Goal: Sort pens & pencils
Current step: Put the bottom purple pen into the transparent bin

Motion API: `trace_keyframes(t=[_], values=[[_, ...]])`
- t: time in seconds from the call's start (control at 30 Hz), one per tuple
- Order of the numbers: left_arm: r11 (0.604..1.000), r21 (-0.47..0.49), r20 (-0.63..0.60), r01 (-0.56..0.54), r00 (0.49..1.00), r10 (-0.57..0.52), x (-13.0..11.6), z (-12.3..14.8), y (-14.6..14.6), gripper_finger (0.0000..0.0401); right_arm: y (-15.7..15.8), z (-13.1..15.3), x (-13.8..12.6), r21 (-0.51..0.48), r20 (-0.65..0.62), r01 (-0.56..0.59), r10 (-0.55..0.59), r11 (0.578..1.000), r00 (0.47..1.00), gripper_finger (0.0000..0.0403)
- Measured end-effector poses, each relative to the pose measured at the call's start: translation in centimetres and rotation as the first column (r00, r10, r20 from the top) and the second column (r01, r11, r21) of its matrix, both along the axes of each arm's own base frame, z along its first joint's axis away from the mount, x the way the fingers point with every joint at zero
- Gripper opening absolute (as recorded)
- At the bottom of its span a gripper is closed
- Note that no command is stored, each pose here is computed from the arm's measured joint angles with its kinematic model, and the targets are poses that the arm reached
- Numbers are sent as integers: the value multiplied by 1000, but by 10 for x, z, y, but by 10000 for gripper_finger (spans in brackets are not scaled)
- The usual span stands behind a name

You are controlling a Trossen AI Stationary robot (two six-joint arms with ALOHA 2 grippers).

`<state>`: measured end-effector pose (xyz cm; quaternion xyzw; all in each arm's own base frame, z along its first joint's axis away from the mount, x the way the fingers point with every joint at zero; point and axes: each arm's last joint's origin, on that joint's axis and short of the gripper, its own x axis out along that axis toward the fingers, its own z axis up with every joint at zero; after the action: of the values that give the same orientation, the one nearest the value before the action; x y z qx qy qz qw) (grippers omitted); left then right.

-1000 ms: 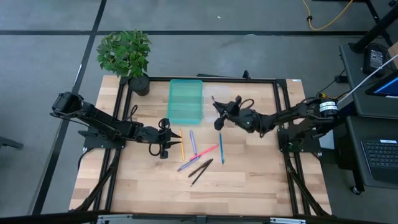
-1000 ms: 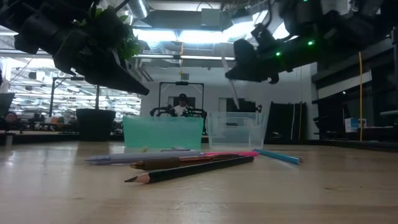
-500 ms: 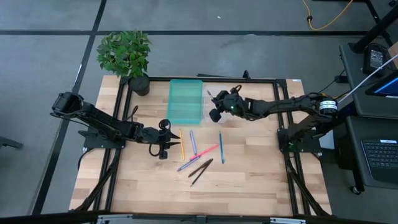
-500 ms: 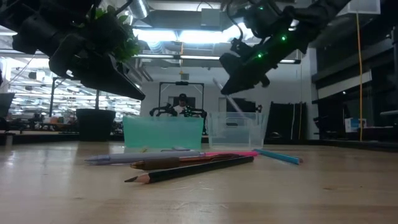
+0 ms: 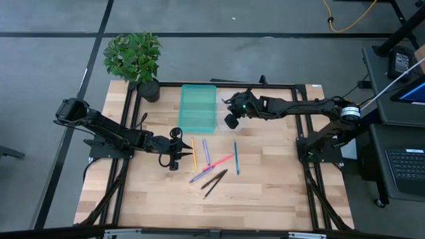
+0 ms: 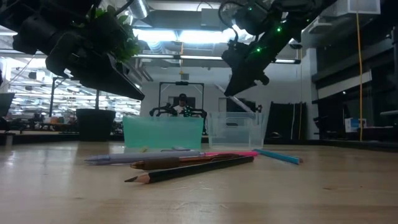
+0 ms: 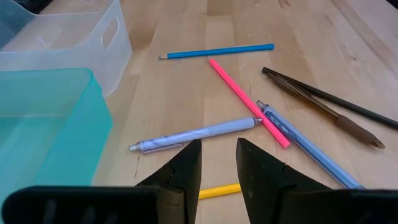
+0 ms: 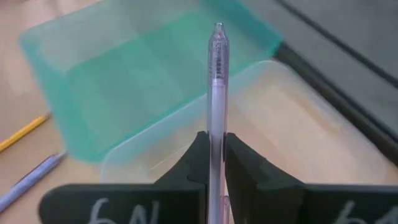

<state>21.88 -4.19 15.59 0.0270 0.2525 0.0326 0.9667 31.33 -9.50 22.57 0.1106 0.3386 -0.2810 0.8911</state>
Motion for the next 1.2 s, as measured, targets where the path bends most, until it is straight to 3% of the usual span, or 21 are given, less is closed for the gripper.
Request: trace_keyframes(t=[0.23, 0.57, 0.97, 1.2], values=[[1000, 0, 1, 0, 1000, 0, 0, 0, 0, 94, -10, -3, -9, 61, -82, 6, -1, 998, 997, 29], [1000, 0, 2, 0, 1000, 0, 0, 0, 0, 94, -16, -6, -9, 89, -75, 0, 7, 996, 997, 29], [1000, -1, 5, 0, 1000, 0, 0, 1, 0, 94, -32, -45, 4, 118, -145, 40, -22, 992, 989, 29], [1000, 0, 4, 0, 1000, 0, 0, 0, 0, 94, -38, -48, 4, 121, -136, 52, -35, 991, 990, 29]])
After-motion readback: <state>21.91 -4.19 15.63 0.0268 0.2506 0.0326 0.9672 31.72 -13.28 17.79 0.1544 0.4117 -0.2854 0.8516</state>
